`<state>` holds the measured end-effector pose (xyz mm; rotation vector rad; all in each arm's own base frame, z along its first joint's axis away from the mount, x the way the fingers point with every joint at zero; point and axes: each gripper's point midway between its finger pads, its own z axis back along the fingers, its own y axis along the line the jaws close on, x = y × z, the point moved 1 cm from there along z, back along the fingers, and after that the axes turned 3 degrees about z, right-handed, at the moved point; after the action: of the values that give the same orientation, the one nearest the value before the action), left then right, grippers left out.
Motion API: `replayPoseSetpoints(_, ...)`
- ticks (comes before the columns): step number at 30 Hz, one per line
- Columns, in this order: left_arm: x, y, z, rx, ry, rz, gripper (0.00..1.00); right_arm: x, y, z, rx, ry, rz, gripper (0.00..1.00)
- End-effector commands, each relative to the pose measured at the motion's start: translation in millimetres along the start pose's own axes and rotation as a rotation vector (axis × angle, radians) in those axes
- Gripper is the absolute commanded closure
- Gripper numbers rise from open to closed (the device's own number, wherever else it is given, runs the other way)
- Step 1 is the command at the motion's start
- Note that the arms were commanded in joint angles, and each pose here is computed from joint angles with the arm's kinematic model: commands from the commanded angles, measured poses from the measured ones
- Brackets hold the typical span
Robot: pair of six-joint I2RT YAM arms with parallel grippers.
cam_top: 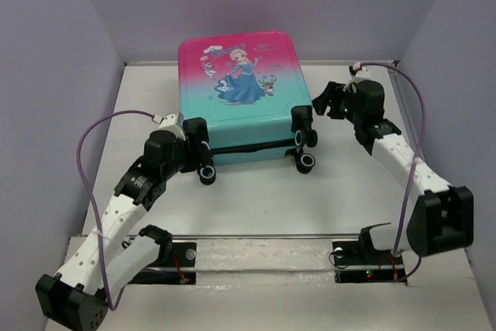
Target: Pack the luggage
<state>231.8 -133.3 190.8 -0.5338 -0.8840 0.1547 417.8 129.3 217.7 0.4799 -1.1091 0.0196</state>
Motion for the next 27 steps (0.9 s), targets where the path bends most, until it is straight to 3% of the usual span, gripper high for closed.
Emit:
replayPoseSetpoints(1, 63, -106, 36, -0.476, -0.228, -0.029, 0.94, -21, 39, 52, 0.110, -0.052, -0.007, 0.28)
replayPoseSetpoints(3, 70, -109, 35, -0.484, -0.244, -0.018, 0.94, -22, 28, 73, 0.044, -0.120, -0.014, 0.34)
replayPoseSetpoints(5, 80, -119, 39, -0.517, -0.273, -0.010, 0.94, -49, 17, 85, 0.026, -0.125, -0.028, 0.53)
replayPoseSetpoints(6, 83, -121, 39, -0.520, -0.278, -0.009, 0.94, -59, 14, 86, 0.021, -0.121, -0.033, 0.70)
replayPoseSetpoints(10, 96, -129, 46, -0.539, -0.315, 0.001, 0.94, -99, 9, 87, 0.064, -0.104, -0.068, 0.93)
replayPoseSetpoints(14, 102, -133, 51, -0.549, -0.332, -0.001, 0.94, -109, 24, 91, 0.212, -0.188, -0.061, 0.88)
replayPoseSetpoints(15, 102, -133, 51, -0.548, -0.333, 0.000, 0.94, -110, 24, 90, 0.220, -0.202, -0.059, 0.77)
replayPoseSetpoints(18, 101, -132, 50, -0.549, -0.330, 0.001, 0.94, -108, 25, 80, 0.244, -0.221, -0.027, 0.64)
replayPoseSetpoints(27, 97, -131, 53, -0.553, -0.321, -0.017, 0.94, -102, 26, 45, 0.288, -0.251, 0.019, 0.54)
